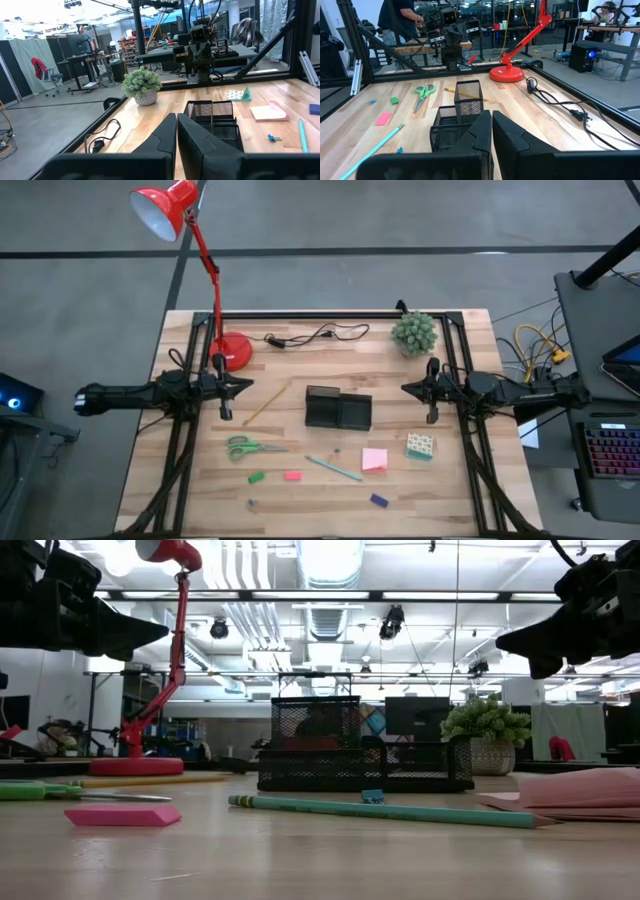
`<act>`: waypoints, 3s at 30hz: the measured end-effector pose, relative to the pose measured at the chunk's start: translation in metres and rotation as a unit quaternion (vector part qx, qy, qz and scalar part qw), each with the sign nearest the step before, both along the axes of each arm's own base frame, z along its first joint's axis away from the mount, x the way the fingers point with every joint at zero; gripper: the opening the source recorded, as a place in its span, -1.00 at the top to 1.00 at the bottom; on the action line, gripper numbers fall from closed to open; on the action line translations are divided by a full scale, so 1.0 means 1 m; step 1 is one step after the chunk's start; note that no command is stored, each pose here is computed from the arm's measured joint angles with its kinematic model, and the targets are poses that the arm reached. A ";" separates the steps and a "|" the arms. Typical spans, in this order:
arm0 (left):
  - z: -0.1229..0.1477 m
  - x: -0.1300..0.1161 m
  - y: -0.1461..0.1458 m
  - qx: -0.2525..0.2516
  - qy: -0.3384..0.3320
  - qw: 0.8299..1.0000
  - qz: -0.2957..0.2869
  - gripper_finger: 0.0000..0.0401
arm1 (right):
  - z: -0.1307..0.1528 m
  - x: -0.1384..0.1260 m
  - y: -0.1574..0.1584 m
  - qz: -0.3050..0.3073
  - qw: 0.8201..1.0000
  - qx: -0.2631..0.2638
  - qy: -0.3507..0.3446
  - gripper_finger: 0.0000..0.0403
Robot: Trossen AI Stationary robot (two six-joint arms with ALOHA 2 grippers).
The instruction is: Pick and place office supplies into organizer
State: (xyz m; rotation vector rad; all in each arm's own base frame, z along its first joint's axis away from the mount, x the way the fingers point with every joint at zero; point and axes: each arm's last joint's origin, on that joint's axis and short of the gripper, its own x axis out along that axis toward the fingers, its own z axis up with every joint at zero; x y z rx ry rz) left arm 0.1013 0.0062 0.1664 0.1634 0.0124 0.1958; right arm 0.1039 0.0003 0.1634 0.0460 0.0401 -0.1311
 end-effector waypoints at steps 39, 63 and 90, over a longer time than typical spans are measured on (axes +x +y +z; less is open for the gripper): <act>0.004 0.000 0.000 0.002 -0.023 1.000 0.000 1.00 | 0.017 -0.001 0.000 0.005 0.996 0.027 -0.088 0.96; 0.037 -0.007 0.001 0.002 -0.194 0.981 0.015 0.56 | 0.082 0.035 0.019 0.157 0.987 0.013 -0.022 0.09; 0.039 -0.007 0.001 0.014 -0.198 0.980 0.020 0.56 | 0.113 0.103 0.097 0.044 0.870 0.136 0.471 0.15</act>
